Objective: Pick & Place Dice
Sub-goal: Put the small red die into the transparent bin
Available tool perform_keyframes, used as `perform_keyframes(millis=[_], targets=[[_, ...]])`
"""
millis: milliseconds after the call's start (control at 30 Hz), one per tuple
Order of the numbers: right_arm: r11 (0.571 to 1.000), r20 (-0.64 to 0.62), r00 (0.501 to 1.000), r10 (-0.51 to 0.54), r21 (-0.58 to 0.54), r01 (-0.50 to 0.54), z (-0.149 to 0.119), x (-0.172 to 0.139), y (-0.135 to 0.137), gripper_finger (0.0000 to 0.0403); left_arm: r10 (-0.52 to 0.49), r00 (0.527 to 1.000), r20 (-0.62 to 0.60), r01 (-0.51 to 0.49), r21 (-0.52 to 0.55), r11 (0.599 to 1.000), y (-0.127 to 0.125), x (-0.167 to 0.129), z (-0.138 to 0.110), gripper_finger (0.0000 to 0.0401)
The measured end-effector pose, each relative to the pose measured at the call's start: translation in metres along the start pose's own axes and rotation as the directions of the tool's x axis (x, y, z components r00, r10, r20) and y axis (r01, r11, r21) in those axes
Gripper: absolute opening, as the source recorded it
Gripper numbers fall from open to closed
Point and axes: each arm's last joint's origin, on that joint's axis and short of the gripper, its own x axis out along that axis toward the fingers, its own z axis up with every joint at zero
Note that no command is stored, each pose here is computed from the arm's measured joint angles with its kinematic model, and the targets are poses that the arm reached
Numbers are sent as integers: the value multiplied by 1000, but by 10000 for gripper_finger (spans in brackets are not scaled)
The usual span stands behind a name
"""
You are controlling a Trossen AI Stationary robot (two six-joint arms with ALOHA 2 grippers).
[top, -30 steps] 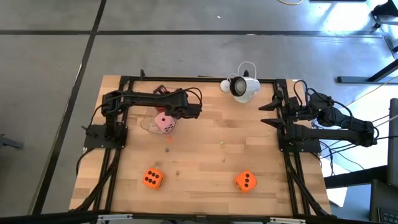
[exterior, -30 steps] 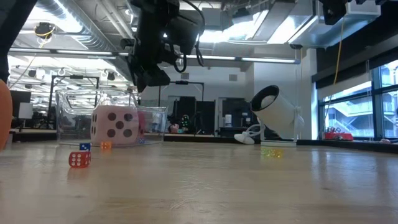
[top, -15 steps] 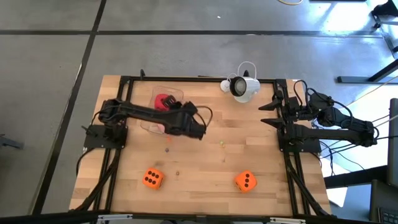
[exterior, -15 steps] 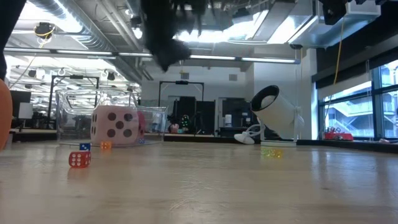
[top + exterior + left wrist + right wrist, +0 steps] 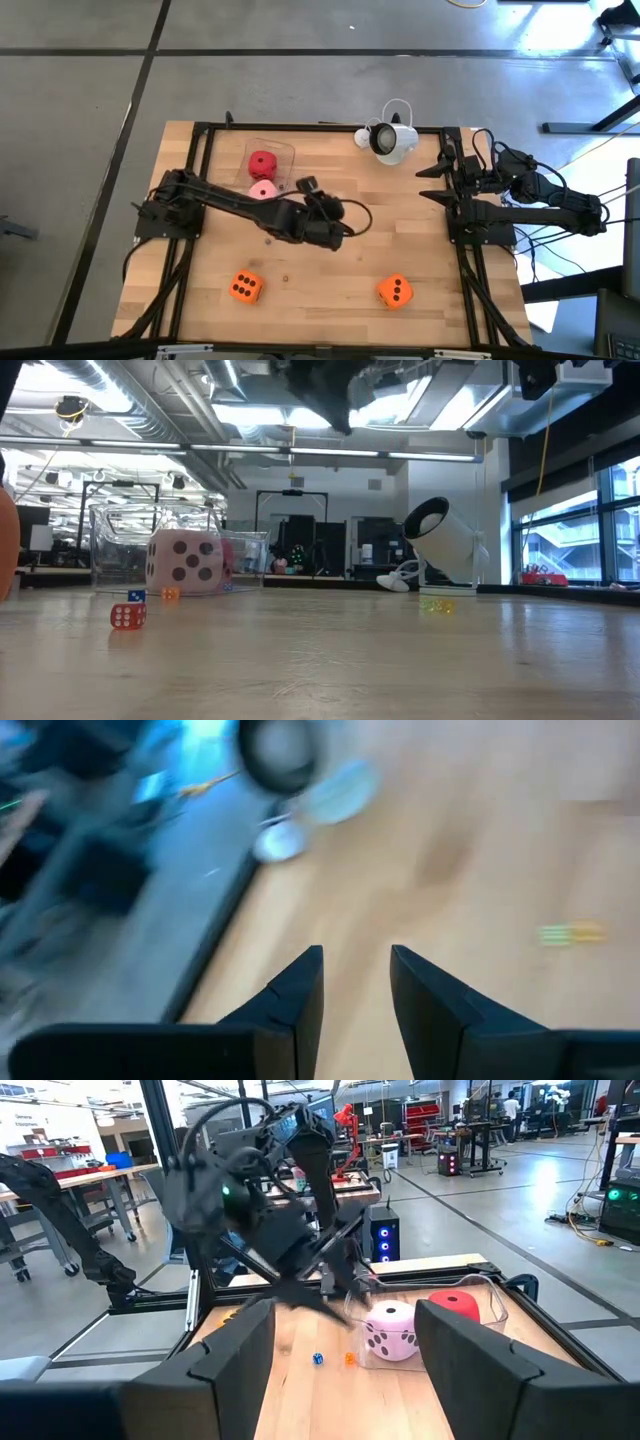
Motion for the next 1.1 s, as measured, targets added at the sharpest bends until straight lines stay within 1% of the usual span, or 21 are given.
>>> perform_keyframes(millis=[100, 167, 233, 300, 333, 400, 467, 633, 700, 800, 867, 933, 1033, 1067, 1100], targets=[[1000, 0, 1000, 0, 0, 0, 0, 0, 0, 242, -141, 989, 32, 140, 23, 990, -2, 3, 8, 112], [1000, 0, 1000, 0, 0, 0, 0, 0, 0, 242, -250, 967, 48, 249, 20, 968, 0, 9, 14, 113], [1000, 0, 1000, 0, 0, 0, 0, 0, 0, 242, -376, 925, 54, 374, 29, 927, 5, 17, 19, 115], [1000, 0, 1000, 0, 0, 0, 0, 0, 0, 242, -492, 869, 61, 490, 46, 871, 11, 24, 23, 118], [1000, 0, 1000, 0, 0, 0, 0, 0, 0, 242, -540, 839, 64, 537, 56, 841, 14, 28, 25, 119], [1000, 0, 1000, 0, 0, 0, 0, 0, 0, 242, -607, 791, 75, 603, 73, 794, 22, 35, 28, 120], [1000, 0, 1000, 0, 0, 0, 0, 0, 0, 242, -645, 759, 84, 639, 92, 764, 29, 42, 30, 121], [1000, 0, 1000, 1, 0, -1, 0, 0, 0, 242, -712, 688, 140, 699, 138, 702, 47, 56, 36, 123], [1000, 0, 1000, 0, 0, 0, 0, 0, 0, 242, -717, 680, 157, 701, 147, 697, 51, 59, 38, 127], [1000, 0, 1000, 1, -3, -1, 0, 0, 0, 242, -703, 683, 199, 688, 151, 710, 54, 60, 42, 132], [1000, -2, 1000, 3, -9, -3, 0, 0, 0, 242, -705, 666, 243, 689, 161, 707, 54, 59, 46, 132], [1000, -9, 1000, 2, -14, -3, -1, 2, 0, 242, -722, 629, 289, 700, 194, 687, 53, 56, 51, 129], [1000, -36, 999, -1, -14, 1, -3, 5, -1, 242, -763, 556, 329, 736, 232, 636, 53, 53, 55, 124], [1000, -49, 999, -3, -11, 2, -4, 7, -2, 242, -773, 539, 333, 746, 237, 622, 52, 53, 56, 122], [1000, -60, 998, -4, -8, 4, -5, 8, -2, 242, -776, 535, 334, 748, 238, 619, 53, 53, 56, 121]])
